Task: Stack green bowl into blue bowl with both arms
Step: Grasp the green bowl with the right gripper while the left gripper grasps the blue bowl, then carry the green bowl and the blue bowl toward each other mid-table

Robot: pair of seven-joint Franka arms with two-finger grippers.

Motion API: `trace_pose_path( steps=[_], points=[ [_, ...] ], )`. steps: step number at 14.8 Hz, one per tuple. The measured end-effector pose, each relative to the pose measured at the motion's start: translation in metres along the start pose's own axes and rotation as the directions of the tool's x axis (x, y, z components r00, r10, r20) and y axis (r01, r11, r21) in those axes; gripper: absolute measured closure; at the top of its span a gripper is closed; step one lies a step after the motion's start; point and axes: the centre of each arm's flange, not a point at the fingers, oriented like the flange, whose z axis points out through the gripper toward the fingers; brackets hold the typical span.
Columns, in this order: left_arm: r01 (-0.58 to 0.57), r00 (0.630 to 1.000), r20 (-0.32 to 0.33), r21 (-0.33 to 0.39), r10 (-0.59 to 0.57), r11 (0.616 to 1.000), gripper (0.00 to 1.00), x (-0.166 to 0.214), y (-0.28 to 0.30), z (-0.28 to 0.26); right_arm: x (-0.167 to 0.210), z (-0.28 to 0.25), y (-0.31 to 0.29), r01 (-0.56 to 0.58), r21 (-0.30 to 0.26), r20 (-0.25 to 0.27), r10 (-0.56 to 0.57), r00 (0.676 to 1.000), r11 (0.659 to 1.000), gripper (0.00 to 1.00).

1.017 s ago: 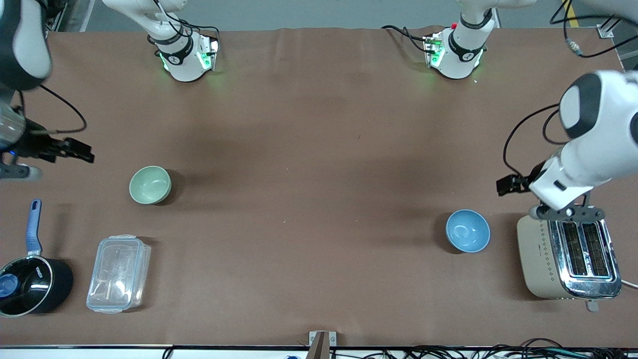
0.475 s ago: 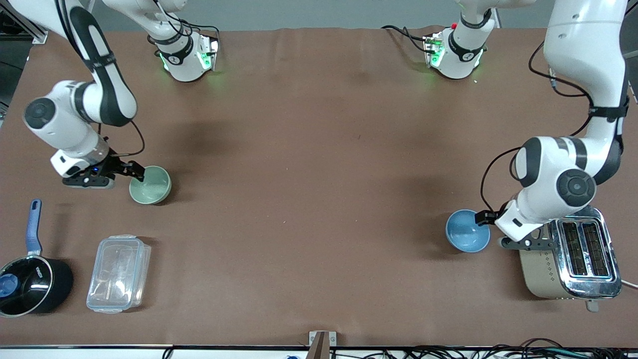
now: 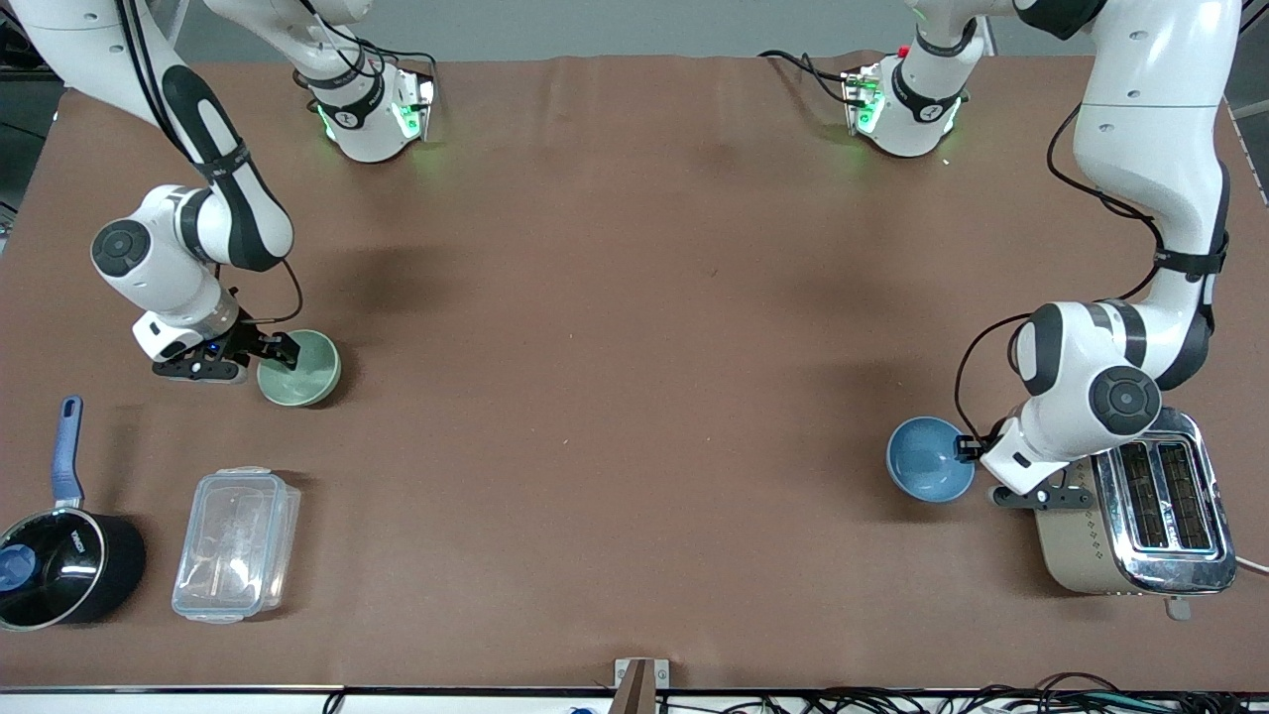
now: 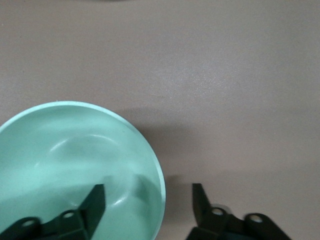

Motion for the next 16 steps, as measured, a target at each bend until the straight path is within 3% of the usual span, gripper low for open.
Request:
trace_pose_path(
  steps=[3,6,8,10,13,16],
  points=[
    [0.014,1.000,-0.016,-0.012,-0.015,1.000,0.85,0.004,0.003,0.005,0.000,0.000,0.002,-0.004,0.000,0.000,0.004,1.000,1.000,0.60],
    [0.011,0.999,-0.036,-0.025,-0.011,1.000,0.93,0.008,0.006,-0.002,0.001,-0.001,0.004,-0.013,-0.001,-0.002,0.013,1.000,1.000,0.91],
    [-0.003,0.997,-0.073,-0.037,0.000,0.999,0.94,0.017,0.019,-0.021,0.004,-0.009,0.003,-0.017,0.007,0.021,0.016,1.000,1.000,0.93],
    [-0.013,0.995,-0.095,-0.074,0.006,0.997,0.94,0.020,0.055,-0.052,0.014,-0.029,0.005,-0.019,0.017,0.087,0.017,0.996,1.000,0.94],
    [0.030,0.999,-0.041,-0.142,-0.036,0.989,0.94,0.002,0.142,-0.099,0.046,-0.098,0.007,-0.066,0.074,0.160,0.053,0.986,0.995,0.94],
    [0.097,0.995,0.014,-0.196,-0.096,0.976,0.94,-0.027,0.233,-0.118,0.072,-0.175,-0.012,-0.115,0.171,0.160,0.088,0.983,0.979,0.94]
  ],
)
